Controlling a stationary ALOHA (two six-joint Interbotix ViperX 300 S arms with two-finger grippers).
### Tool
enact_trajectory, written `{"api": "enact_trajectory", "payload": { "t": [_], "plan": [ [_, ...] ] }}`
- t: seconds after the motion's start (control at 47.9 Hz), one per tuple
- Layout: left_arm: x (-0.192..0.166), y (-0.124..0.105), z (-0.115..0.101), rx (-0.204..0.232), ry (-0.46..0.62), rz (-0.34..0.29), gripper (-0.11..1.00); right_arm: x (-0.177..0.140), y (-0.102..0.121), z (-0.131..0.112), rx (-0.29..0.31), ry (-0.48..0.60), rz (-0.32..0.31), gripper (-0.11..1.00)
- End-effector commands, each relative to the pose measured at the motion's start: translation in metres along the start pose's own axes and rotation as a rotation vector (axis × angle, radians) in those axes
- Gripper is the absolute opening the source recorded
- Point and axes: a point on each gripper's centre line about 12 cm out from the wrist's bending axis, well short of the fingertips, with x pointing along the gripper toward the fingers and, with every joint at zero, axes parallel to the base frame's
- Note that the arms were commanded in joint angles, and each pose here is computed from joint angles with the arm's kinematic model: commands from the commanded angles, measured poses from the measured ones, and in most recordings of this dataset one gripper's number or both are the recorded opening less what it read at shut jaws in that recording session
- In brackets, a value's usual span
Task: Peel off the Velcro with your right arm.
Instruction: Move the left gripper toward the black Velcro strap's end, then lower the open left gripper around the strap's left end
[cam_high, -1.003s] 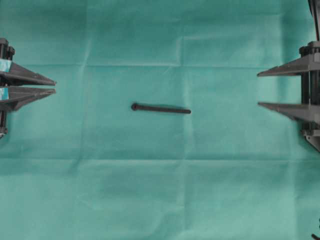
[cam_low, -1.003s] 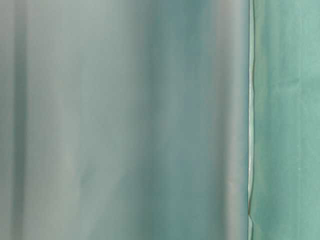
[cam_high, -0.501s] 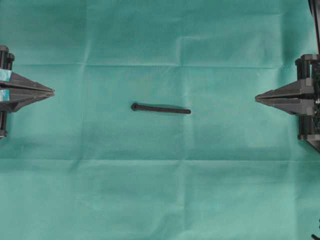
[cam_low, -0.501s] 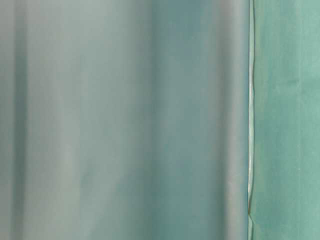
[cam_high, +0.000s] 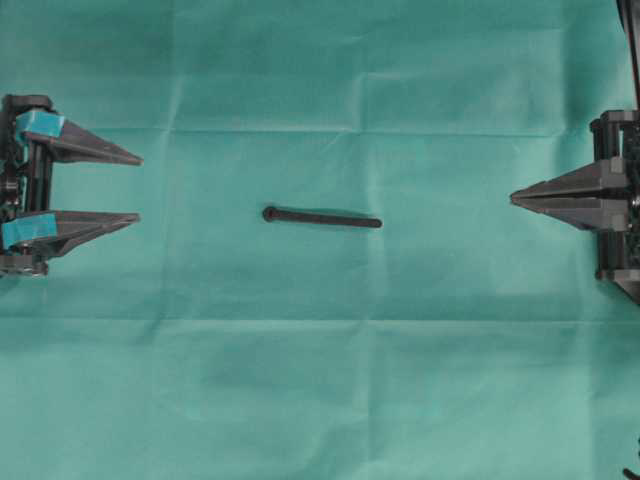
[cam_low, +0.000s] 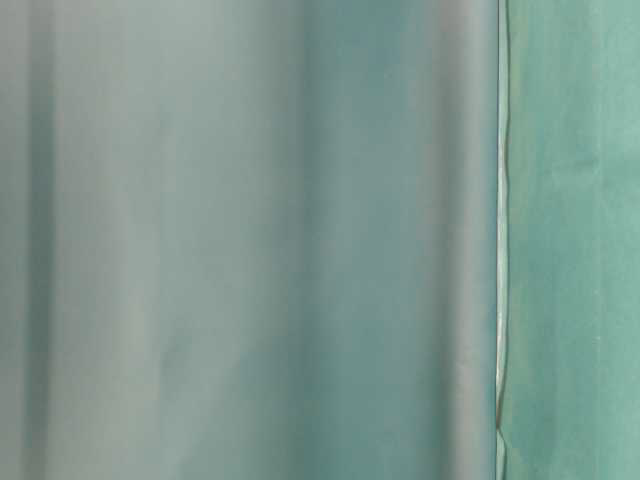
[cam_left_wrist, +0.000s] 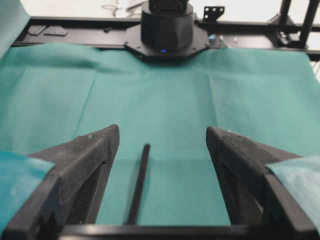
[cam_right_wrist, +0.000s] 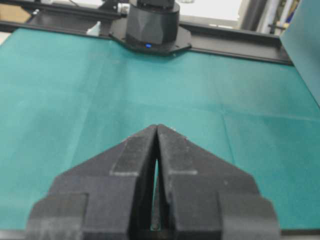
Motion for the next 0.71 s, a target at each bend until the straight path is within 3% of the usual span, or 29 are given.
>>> {"api": "enact_trajectory", "payload": {
  "t": [0.0, 0.188, 0.689],
  "plan": [
    [0.011, 0.001, 0.013, 0.017, -0.049, 0.006, 0.76, 0.001, 0.0, 0.003, -0.001, -0.012, 0.001, -0.07],
    [0.033, 0.001, 0.015, 0.053, -0.063, 0.008, 0.76, 0.001, 0.0, 0.003, -0.002, -0.014, 0.002, -0.07],
    [0.112, 0.0, 0.003, 0.046, 0.038, 0.003, 0.76, -0.002, 0.0, 0.002, -0.002, -0.02, 0.002, -0.07]
  ]
}}
